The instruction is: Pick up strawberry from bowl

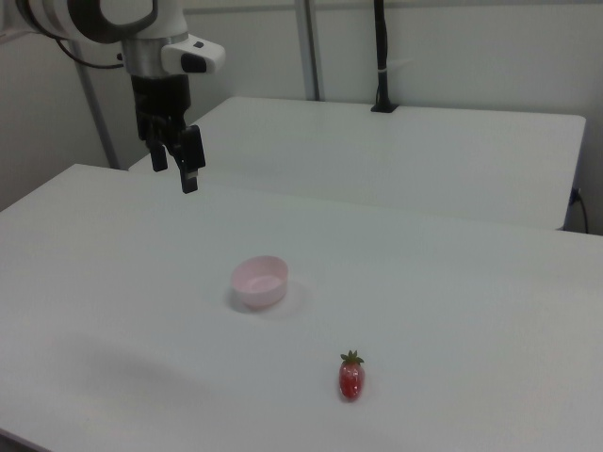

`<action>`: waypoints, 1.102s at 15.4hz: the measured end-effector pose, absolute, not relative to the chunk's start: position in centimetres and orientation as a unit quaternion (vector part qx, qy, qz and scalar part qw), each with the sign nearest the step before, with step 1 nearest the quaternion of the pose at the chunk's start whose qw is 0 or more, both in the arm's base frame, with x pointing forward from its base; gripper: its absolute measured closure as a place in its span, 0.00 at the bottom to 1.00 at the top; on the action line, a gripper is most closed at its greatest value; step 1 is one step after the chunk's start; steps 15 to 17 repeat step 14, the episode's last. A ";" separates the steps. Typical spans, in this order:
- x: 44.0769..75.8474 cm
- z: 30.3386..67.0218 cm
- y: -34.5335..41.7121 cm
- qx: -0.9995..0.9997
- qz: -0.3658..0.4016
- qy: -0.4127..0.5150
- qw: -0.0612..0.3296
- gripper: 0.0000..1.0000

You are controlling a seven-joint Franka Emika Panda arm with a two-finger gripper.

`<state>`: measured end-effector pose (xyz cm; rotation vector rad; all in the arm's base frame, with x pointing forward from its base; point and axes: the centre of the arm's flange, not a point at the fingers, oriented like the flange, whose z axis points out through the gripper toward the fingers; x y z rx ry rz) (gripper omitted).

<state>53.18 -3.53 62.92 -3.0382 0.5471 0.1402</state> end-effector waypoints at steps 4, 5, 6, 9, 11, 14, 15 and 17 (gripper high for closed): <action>54.4 63.5 -4.9 -0.996 -0.010 0.085 0.026 0.00; 54.6 63.6 -5.3 -0.998 -0.020 0.064 0.018 0.00; 54.8 63.5 -5.5 -0.998 -0.025 0.048 0.011 0.00; 55.3 63.2 -5.5 -0.999 -0.030 0.034 0.006 0.00; 55.6 63.0 -5.5 -0.998 -0.035 0.044 0.006 0.00; 55.8 63.0 -5.5 -0.998 -0.039 0.053 0.006 0.00; 55.8 63.0 -5.5 -0.998 -0.039 0.053 0.006 0.00; 55.8 63.0 -5.5 -0.998 -0.039 0.053 0.006 0.00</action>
